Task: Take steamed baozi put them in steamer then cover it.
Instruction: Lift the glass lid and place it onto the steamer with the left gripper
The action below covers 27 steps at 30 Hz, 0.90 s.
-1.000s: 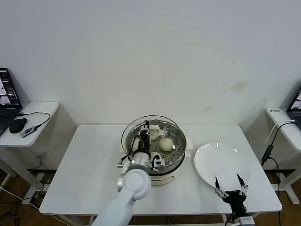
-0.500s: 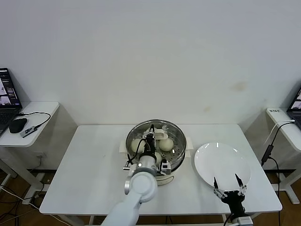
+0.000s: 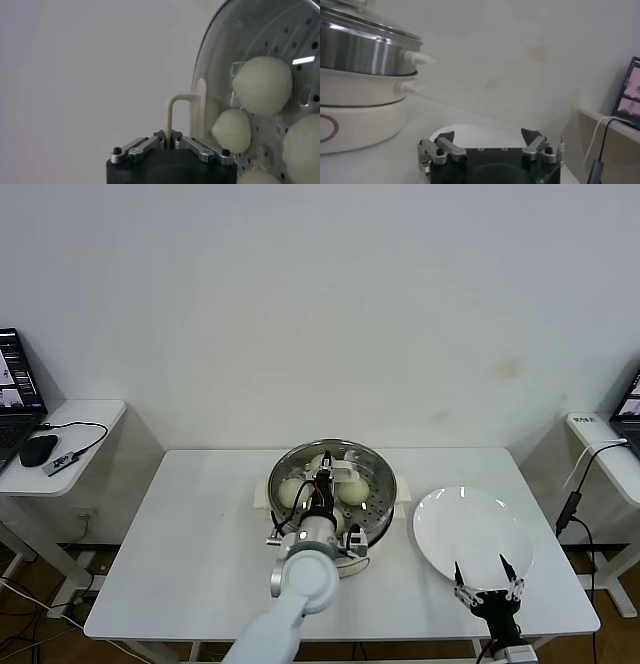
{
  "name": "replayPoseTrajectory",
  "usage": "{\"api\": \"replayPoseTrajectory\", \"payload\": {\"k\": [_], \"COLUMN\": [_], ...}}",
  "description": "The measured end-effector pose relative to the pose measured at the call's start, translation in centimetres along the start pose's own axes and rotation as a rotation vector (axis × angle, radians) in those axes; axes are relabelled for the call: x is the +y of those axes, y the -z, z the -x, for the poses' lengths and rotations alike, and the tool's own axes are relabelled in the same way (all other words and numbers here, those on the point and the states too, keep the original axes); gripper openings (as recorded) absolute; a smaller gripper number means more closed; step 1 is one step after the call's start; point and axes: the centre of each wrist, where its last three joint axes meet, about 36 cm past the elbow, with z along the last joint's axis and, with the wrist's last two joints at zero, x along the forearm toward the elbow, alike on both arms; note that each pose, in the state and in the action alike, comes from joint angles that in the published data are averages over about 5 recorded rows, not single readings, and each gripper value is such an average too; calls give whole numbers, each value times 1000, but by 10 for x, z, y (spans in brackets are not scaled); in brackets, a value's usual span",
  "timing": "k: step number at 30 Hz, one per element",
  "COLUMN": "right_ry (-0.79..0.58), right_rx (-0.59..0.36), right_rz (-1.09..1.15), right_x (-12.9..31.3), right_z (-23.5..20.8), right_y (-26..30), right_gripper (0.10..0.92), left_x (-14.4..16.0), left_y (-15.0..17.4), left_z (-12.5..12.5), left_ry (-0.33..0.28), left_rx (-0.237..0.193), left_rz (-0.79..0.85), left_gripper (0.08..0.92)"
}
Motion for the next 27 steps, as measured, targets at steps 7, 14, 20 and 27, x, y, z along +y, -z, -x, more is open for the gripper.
{"api": "replayPoseTrajectory", "payload": {"k": [7, 14, 20, 27], "right_ry": [4, 5, 7, 10], "right_rx": [0, 1, 0, 2], "right_rz": [0, -1, -2, -3], "right_x": [1, 1, 1, 4], "right_z": [0, 0, 0, 0], "right_y": [0, -1, -1, 0], "right_gripper": [823, 823, 823, 823], "left_x": [-2, -5, -6, -2], "left_y": [5, 6, 7, 4], "left_z": [-2, 0, -4, -14], "left_ry": [-3, -3, -4, 2], "left_rx": [-5, -9, -19, -34], "left_rz": [2, 9, -3, -13], "left_gripper": [140, 141, 249, 449]}}
